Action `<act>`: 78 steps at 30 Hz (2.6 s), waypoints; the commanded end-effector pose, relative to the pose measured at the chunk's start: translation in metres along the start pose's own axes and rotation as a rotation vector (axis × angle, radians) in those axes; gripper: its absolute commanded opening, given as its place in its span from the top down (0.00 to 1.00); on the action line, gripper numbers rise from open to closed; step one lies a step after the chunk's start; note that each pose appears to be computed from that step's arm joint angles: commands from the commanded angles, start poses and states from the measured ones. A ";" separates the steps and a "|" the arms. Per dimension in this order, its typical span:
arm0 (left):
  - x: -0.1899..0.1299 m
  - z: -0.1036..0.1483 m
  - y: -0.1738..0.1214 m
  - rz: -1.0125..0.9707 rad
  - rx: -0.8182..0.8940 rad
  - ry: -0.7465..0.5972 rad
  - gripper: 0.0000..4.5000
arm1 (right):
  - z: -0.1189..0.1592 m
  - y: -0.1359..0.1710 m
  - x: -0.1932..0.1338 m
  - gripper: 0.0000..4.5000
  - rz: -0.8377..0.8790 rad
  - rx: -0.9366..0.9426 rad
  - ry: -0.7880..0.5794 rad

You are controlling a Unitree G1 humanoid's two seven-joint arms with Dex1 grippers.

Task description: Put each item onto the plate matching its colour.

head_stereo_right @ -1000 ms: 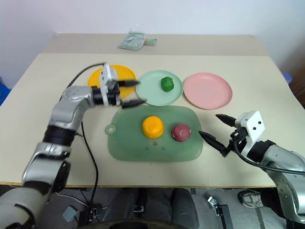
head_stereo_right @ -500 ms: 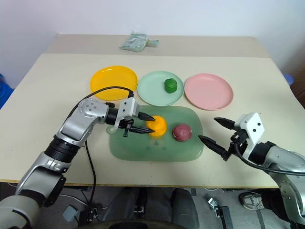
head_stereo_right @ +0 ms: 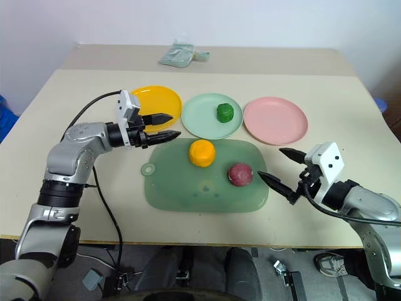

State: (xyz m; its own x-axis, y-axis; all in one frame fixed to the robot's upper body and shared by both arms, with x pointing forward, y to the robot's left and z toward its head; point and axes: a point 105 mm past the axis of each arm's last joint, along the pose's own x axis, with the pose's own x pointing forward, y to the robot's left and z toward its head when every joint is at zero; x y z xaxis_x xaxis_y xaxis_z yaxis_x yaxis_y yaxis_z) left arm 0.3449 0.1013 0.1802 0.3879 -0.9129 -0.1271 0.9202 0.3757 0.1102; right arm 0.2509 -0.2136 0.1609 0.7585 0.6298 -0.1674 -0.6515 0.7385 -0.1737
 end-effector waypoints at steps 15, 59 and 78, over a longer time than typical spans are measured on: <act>0.059 -0.037 -0.034 -0.152 0.269 0.232 0.31 | 0.004 0.010 0.004 0.00 0.001 -0.001 -0.045; -0.020 -0.029 -0.075 -0.187 0.132 0.088 0.00 | -0.025 0.035 0.059 0.06 0.150 -0.027 0.124; -0.003 -0.024 -0.097 -0.144 0.081 0.005 0.00 | -0.016 -0.118 0.105 0.27 -0.591 0.007 0.084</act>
State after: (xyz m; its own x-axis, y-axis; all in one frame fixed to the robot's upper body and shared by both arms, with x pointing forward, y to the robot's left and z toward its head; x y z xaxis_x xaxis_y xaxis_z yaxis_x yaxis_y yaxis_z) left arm 0.2602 0.0763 0.1387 0.2577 -0.9502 -0.1754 0.9620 0.2354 0.1380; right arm 0.4025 -0.2346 0.1355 0.9789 0.1052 -0.1751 -0.1471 0.9578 -0.2471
